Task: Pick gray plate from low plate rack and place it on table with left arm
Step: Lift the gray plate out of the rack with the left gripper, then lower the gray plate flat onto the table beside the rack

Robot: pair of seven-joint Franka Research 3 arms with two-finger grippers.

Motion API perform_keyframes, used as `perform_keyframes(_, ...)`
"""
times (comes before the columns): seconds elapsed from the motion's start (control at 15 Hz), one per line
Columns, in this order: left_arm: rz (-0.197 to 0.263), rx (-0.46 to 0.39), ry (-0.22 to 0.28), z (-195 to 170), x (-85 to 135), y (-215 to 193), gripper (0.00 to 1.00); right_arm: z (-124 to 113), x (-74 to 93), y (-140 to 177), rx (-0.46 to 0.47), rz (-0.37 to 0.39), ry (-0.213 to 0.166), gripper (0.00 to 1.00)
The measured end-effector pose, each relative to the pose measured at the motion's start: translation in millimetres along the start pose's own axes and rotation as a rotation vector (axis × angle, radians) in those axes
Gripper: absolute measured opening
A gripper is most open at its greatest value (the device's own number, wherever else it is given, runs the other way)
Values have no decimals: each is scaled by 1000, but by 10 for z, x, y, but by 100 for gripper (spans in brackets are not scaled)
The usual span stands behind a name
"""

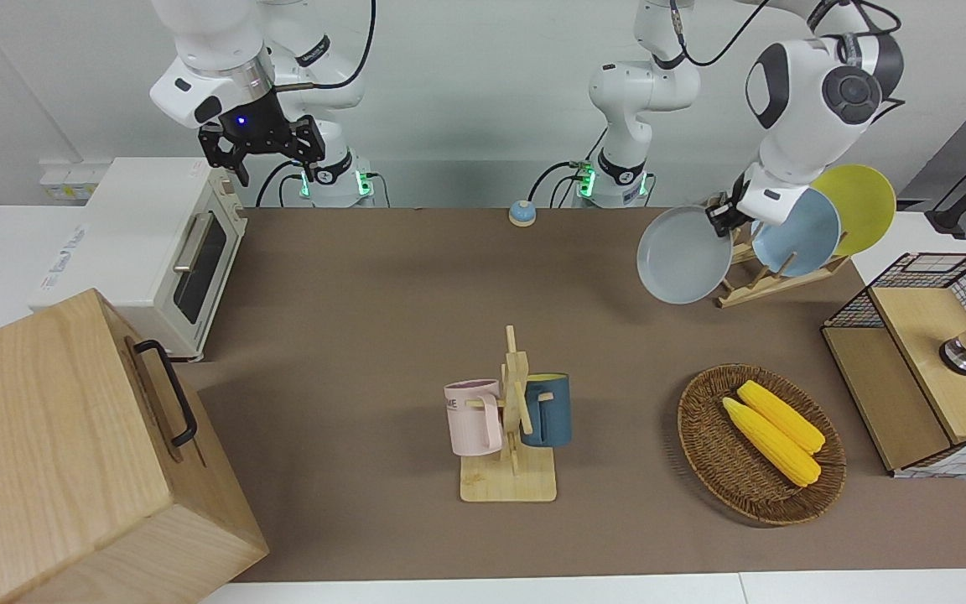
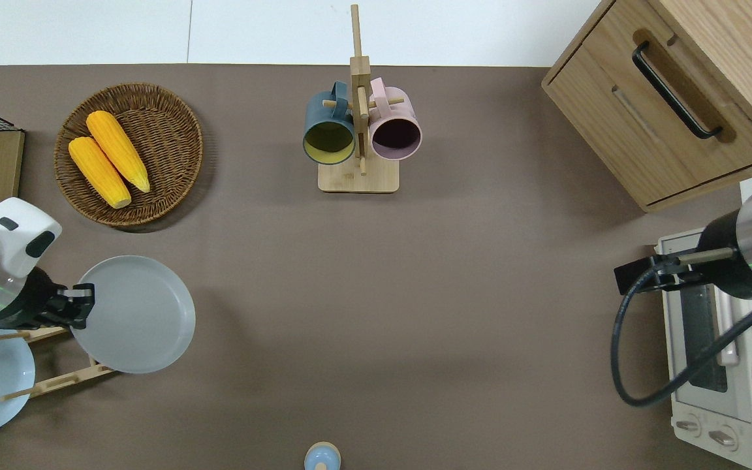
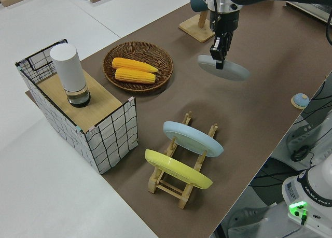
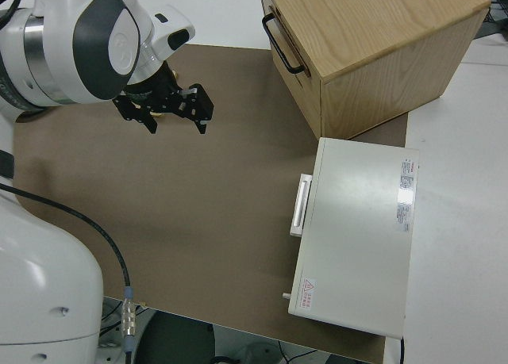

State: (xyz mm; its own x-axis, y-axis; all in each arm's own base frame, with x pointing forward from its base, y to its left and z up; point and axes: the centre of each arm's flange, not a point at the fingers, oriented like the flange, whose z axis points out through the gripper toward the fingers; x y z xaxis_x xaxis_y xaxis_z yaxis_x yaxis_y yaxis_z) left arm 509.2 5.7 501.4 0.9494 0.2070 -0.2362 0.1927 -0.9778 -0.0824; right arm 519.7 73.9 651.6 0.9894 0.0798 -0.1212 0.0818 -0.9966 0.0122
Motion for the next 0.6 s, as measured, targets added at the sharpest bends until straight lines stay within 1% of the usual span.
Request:
perform_keyframes(0.07,1,-20,23,184,40,144,8,0,0,0,0,0,0,99)
perform_keyframes(0.2,8,-22,38,520,66,338,8,0,0,0,0,0,0,99)
perform_keyframes(0.33,11,-18,30,756,57,400,8,0,0,0,0,0,0,99)
perform_keyframes(0.47,10,-16,21,831,50,391,10,0,0,0,0,0,0,99)
perform_keyframes(0.53,9,-16,20,834,50,386,17,0,0,0,0,0,0,99)
perform_keyframes(0.6,9,-17,20,833,49,384,26,0,0,0,0,0,0,99)
